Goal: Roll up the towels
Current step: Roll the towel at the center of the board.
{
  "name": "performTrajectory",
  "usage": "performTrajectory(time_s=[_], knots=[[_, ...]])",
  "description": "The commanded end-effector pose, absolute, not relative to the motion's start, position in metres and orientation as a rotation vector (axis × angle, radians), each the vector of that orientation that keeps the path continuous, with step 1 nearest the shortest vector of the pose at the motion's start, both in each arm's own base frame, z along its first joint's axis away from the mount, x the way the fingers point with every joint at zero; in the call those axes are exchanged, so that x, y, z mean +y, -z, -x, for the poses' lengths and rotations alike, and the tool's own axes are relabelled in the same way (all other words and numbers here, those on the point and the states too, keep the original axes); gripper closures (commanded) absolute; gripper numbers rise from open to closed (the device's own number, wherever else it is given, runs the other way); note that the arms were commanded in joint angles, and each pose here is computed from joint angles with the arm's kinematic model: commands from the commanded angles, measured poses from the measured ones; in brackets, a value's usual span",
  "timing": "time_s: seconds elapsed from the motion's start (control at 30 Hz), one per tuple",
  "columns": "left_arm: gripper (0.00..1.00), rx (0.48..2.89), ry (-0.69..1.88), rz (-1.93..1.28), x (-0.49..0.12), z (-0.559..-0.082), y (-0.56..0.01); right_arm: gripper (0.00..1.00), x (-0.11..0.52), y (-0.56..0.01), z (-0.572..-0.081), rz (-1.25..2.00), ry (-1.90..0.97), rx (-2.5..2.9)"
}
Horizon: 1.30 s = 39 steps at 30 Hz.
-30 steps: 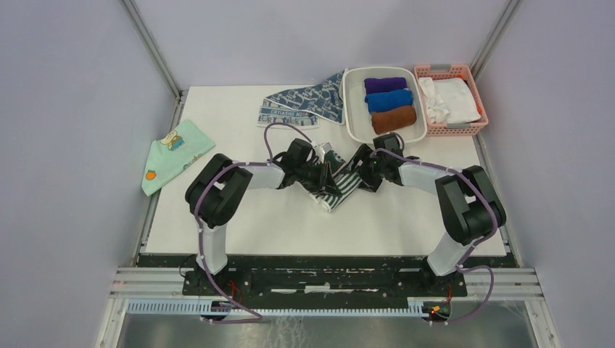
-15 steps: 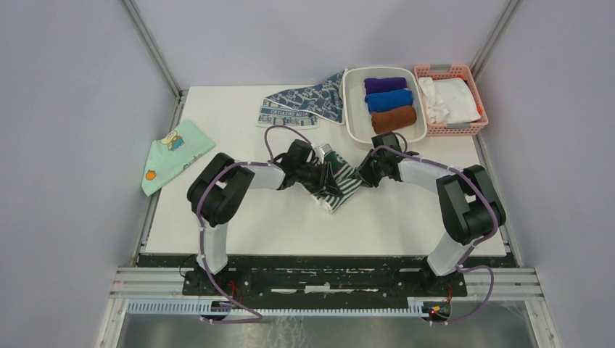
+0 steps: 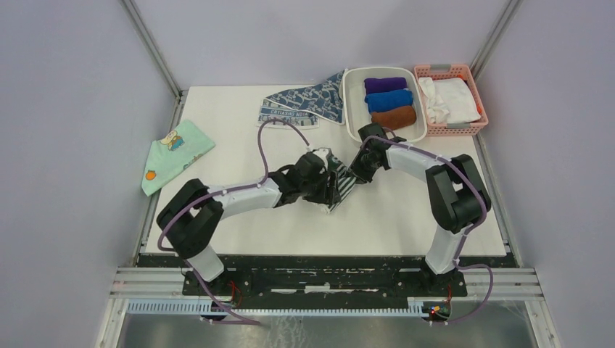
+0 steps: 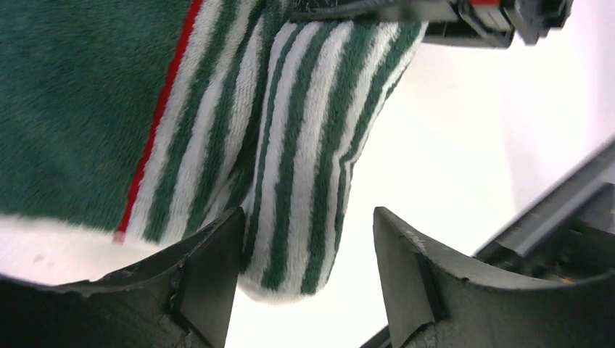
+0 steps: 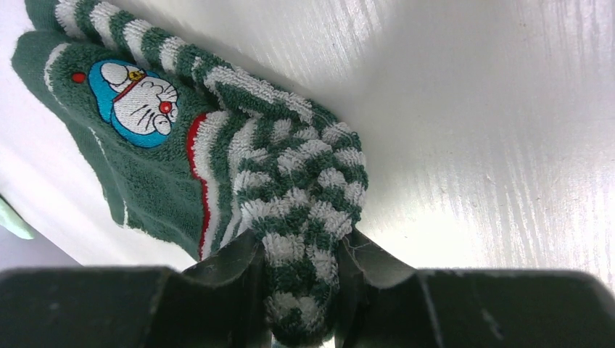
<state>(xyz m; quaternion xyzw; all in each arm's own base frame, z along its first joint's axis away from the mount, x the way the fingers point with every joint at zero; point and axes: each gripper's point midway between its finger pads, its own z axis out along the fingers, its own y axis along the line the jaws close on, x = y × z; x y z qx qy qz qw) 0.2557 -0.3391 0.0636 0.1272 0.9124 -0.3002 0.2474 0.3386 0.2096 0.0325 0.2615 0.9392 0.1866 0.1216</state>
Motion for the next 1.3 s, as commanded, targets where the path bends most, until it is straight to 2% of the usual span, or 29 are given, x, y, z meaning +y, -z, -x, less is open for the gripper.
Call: performTrajectory(time_s=[0.0, 0.17, 0.33, 0.53, 0.87, 1.0, 1.1, 1.27], knots=[[0.27, 2.293, 0.278, -0.387, -0.302, -0.271, -0.089, 0.75, 0.204, -0.028, -0.34, -0.752, -0.435, 2.767], [0.24, 2.066, -0.008, -0.473, -0.309, -0.268, -0.123, 0.75, 0.208, -0.025, -0.339, -0.747, -0.436, 2.787], [0.24, 1.904, -0.206, -0.641, -0.342, -0.257, -0.13, 0.75, 0.212, -0.021, -0.338, -0.753, -0.46, 2.807], [0.23, 1.845, -0.328, -0.77, -0.367, -0.259, -0.106, 0.75, 0.214, -0.021, -0.337, -0.745, -0.477, 2.815], [0.22, 1.86, -0.442, -0.891, -0.37, -0.262, -0.05, 0.75, 0.217, -0.02, -0.335, -0.743, -0.496, 2.827], [0.27, 1.927, -0.436, -0.912, -0.363, -0.261, -0.024, 0.75, 0.216, -0.022, -0.335, -0.73, -0.502, 2.821], [0.39, 1.992, -0.404, -0.895, -0.353, -0.262, -0.014, 0.75, 0.22, -0.025, -0.336, -0.714, -0.538, 2.809], [0.53, 2.103, -0.239, -0.852, -0.345, -0.264, -0.016, 0.73, 0.226, -0.031, -0.339, -0.685, -0.61, 2.783]])
